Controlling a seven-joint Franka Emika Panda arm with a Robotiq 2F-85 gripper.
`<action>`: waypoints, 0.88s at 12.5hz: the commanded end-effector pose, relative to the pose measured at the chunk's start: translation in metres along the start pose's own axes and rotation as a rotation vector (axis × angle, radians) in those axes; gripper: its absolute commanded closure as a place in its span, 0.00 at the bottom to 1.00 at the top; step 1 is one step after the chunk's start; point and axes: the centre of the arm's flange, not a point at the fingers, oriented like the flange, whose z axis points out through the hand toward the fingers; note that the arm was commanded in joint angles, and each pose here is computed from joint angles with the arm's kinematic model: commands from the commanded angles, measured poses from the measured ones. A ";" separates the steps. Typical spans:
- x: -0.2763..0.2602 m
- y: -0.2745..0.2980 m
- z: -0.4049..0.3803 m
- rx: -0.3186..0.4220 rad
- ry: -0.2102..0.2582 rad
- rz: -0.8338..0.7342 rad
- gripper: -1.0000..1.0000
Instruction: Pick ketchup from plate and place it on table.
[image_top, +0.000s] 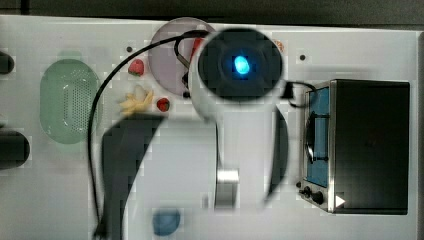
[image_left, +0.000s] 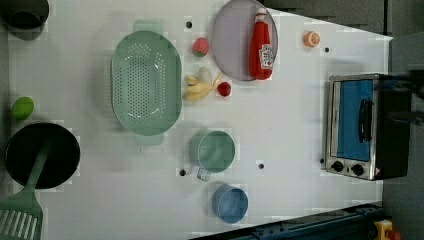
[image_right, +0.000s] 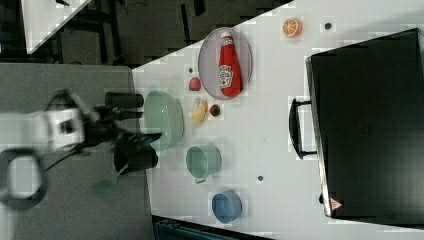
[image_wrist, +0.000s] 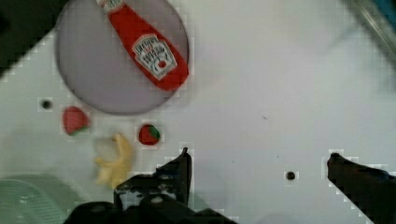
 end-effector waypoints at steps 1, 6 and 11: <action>0.013 -0.019 0.073 -0.035 -0.061 -0.115 0.00; 0.049 -0.051 0.155 0.019 -0.040 -0.419 0.00; 0.076 -0.071 0.225 0.038 -0.046 -0.568 0.00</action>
